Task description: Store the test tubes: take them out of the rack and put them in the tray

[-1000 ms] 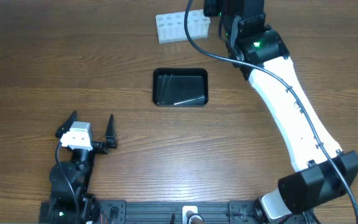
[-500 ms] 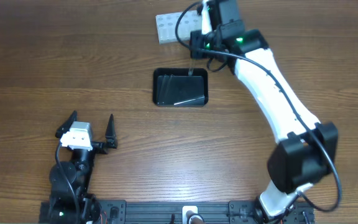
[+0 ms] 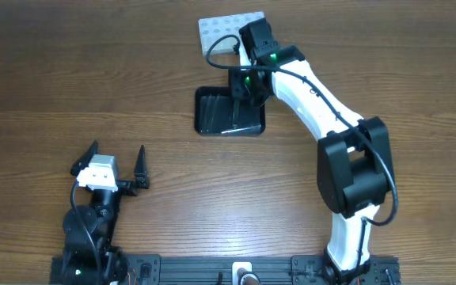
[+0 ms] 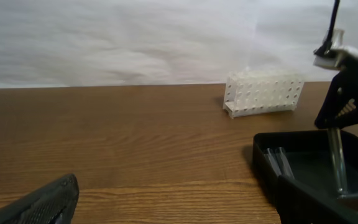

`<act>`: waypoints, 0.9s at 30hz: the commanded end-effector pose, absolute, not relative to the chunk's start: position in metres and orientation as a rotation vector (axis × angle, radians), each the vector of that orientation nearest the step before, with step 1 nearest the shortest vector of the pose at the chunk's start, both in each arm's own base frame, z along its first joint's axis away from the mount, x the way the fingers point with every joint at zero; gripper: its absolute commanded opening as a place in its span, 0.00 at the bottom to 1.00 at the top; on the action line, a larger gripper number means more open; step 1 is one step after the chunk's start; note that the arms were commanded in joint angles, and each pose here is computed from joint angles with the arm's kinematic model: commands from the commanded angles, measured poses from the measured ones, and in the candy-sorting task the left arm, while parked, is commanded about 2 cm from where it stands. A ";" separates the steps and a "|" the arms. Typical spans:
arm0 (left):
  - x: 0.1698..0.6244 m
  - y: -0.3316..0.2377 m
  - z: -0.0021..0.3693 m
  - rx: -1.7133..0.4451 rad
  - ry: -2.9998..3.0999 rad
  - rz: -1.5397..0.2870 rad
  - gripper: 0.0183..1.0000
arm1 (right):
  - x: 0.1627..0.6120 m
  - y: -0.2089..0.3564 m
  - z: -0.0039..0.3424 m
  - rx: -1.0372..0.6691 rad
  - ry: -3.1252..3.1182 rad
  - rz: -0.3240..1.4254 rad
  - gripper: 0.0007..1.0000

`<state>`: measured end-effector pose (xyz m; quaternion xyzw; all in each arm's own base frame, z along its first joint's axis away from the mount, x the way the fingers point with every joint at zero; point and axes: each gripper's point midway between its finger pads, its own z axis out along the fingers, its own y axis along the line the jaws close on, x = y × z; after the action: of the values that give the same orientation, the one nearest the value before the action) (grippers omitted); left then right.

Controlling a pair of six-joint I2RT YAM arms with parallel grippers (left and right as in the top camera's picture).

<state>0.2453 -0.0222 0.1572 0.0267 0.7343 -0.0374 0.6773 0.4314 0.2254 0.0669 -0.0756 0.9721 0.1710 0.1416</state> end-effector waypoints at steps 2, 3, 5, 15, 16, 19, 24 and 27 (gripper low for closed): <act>0.245 -0.023 0.156 0.075 1.646 -0.083 1.00 | 0.425 0.228 0.034 -0.194 2.882 0.491 0.16; 0.245 -0.023 0.156 0.075 1.646 -0.083 1.00 | 0.425 0.228 0.031 -0.194 2.887 0.489 0.21; 0.245 -0.023 0.156 0.076 1.646 -0.083 1.00 | 0.425 0.228 0.031 -0.194 2.886 0.490 0.34; 0.245 -0.023 0.156 0.076 1.646 -0.083 1.00 | 0.437 0.224 0.077 -0.224 2.771 0.513 0.39; 0.245 -0.023 0.156 0.076 1.646 -0.083 1.00 | 0.439 0.222 0.093 -0.237 2.734 0.517 0.39; 0.245 -0.023 0.156 0.076 1.646 -0.083 1.00 | 0.440 0.214 0.147 -0.277 2.612 0.509 0.41; 0.245 -0.023 0.156 0.076 1.646 -0.083 1.00 | 0.432 0.167 0.236 -0.233 2.424 0.324 0.51; 0.245 -0.023 0.156 0.076 1.646 -0.083 1.00 | 0.428 0.117 0.279 -0.134 2.312 0.127 0.60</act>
<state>0.2453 -0.0223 0.1572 0.0268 0.7343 -0.0376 0.6773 0.4271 0.1661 0.2468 -0.0778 0.9263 0.1385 0.3417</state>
